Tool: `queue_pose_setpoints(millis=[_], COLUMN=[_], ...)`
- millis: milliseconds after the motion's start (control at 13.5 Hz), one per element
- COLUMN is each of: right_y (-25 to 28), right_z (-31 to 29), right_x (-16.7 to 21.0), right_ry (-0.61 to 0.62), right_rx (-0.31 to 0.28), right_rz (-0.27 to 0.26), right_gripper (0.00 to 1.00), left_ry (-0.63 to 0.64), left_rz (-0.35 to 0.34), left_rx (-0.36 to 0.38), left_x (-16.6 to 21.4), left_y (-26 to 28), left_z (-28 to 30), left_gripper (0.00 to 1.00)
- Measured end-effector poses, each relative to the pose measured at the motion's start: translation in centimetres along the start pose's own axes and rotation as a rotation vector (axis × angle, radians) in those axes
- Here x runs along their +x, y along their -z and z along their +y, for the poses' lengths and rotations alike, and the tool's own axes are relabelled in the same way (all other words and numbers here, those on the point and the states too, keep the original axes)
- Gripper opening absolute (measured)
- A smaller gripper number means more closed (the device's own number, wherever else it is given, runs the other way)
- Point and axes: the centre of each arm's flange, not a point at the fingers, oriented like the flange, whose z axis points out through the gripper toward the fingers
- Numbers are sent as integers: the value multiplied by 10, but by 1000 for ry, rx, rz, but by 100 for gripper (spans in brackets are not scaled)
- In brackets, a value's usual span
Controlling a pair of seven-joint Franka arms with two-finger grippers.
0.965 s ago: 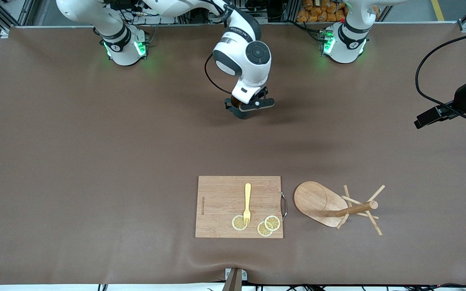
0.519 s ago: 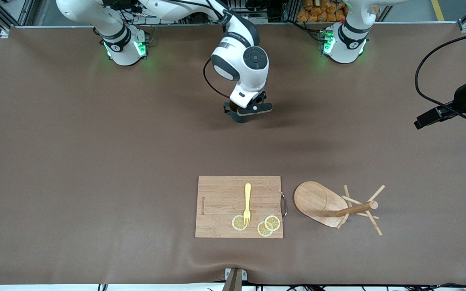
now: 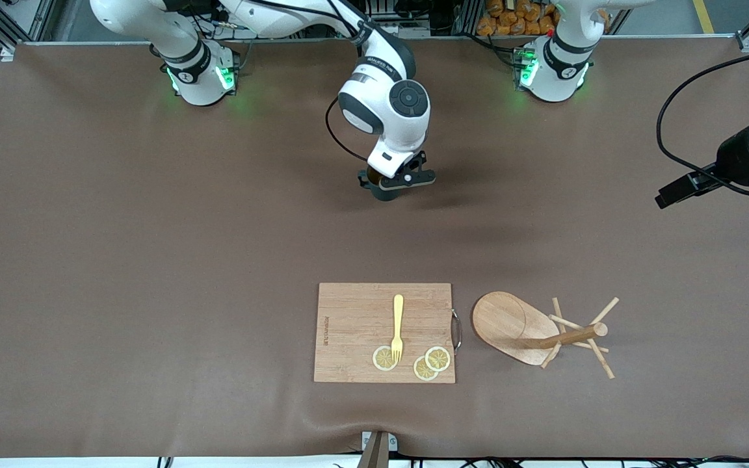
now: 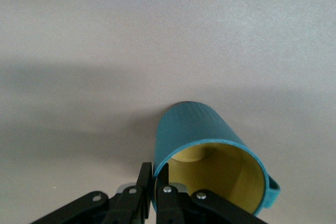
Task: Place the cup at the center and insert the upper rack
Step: 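Carry the cup to the table center and lower it with the right gripper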
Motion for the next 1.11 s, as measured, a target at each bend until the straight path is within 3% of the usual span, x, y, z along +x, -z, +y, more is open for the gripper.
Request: queue_pose_setpoints(millis=[297, 742, 816, 1113], right_y=[2, 40, 53, 132], right_z=[1, 10, 12, 56], right_x=[4, 21, 20, 29], right_ry=[-4, -26, -26, -37], right_rx=[12, 46, 45, 13], right_rz=[14, 49, 51, 40], right_gripper=[29, 93, 99, 100], left_ry=[24, 73, 83, 93], left_rz=[-1, -1, -1, -2], left_rx=[0, 1, 1, 3], left_x=[-3, -10, -12, -19], left_y=[0, -1, -1, -2], left_z=[6, 23, 27, 41], left_gripper=[100, 100, 100, 100])
